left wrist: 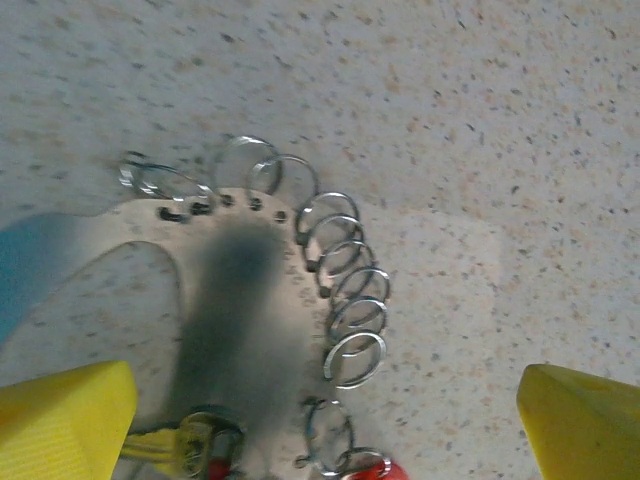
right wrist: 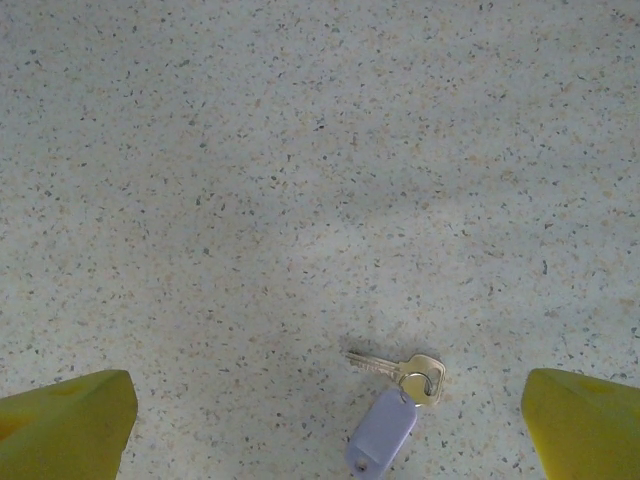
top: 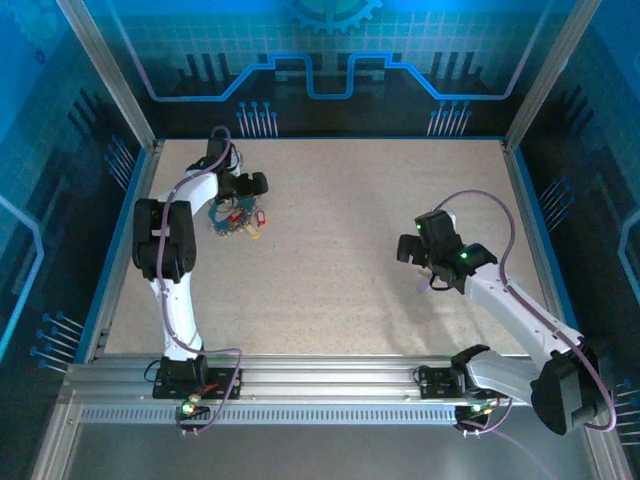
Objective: Put the keys on the keyring
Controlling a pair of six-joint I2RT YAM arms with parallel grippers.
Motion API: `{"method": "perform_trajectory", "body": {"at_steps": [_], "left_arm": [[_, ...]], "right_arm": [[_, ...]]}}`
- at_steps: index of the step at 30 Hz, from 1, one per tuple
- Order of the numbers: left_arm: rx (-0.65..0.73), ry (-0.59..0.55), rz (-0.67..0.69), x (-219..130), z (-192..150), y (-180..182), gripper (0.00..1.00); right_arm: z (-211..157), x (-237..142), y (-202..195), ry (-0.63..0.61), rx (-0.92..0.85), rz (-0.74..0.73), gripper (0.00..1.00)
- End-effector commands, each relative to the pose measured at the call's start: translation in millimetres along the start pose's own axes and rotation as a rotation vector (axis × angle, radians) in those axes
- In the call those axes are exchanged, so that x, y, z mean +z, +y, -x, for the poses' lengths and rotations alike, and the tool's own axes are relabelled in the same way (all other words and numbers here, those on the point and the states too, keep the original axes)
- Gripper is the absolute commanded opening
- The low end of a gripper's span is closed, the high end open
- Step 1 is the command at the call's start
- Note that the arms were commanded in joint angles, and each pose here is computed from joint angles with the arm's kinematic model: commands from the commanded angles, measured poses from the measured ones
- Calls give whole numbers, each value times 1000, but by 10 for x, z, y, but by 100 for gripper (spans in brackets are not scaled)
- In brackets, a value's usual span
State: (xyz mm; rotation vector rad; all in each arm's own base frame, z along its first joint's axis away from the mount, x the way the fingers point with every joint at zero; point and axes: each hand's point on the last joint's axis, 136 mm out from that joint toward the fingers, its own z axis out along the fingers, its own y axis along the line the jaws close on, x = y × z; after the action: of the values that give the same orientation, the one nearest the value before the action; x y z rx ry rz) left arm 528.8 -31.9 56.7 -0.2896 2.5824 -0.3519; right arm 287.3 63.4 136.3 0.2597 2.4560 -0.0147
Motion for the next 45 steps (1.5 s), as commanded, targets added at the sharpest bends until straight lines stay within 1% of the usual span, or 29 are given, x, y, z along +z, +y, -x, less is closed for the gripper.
{"method": "perform_trajectory", "body": {"at_steps": [1,5,8,14,17,22,26,29,32,36,38,40,43,45], "left_arm": [[-55,144,-109,66,-259,-181,99],[-119,240,-138,136,-497,-205,99],[-134,247,-140,138,-607,-222,99],[-113,255,-148,39,-823,-327,99],[-86,254,-159,-54,-952,-412,99],[11,295,-177,-205,-1285,-614,99],[62,338,-195,-343,-1583,-766,99],[81,348,-209,-411,-1839,-876,99],[99,389,-220,-489,-2025,-1003,99],[176,443,-253,-648,-2221,-1237,99],[207,470,-228,-687,-2368,-1257,99],[200,471,-204,-730,-2460,-1249,99],[203,466,-223,-865,-2587,-1289,99],[223,474,-237,-977,-2691,-1314,99]], "right_arm": [[-31,-18,-18,1,-19,-11,100],[-10,-22,22,-1,-15,3,100],[13,-39,50,-2,-13,12,100],[53,-87,71,-12,-14,24,100],[35,-95,94,-8,-12,40,100],[-7,-97,157,-3,-32,69,100],[-30,-83,208,8,-33,88,100],[-53,-68,246,18,-27,100,100],[-72,-30,245,25,-10,91,100],[-66,4,267,44,2,81,100],[-53,16,296,48,-3,88,100],[-27,26,328,48,-6,93,100],[2,84,372,64,-20,84,100],[91,103,488,73,-35,110,99]]}}
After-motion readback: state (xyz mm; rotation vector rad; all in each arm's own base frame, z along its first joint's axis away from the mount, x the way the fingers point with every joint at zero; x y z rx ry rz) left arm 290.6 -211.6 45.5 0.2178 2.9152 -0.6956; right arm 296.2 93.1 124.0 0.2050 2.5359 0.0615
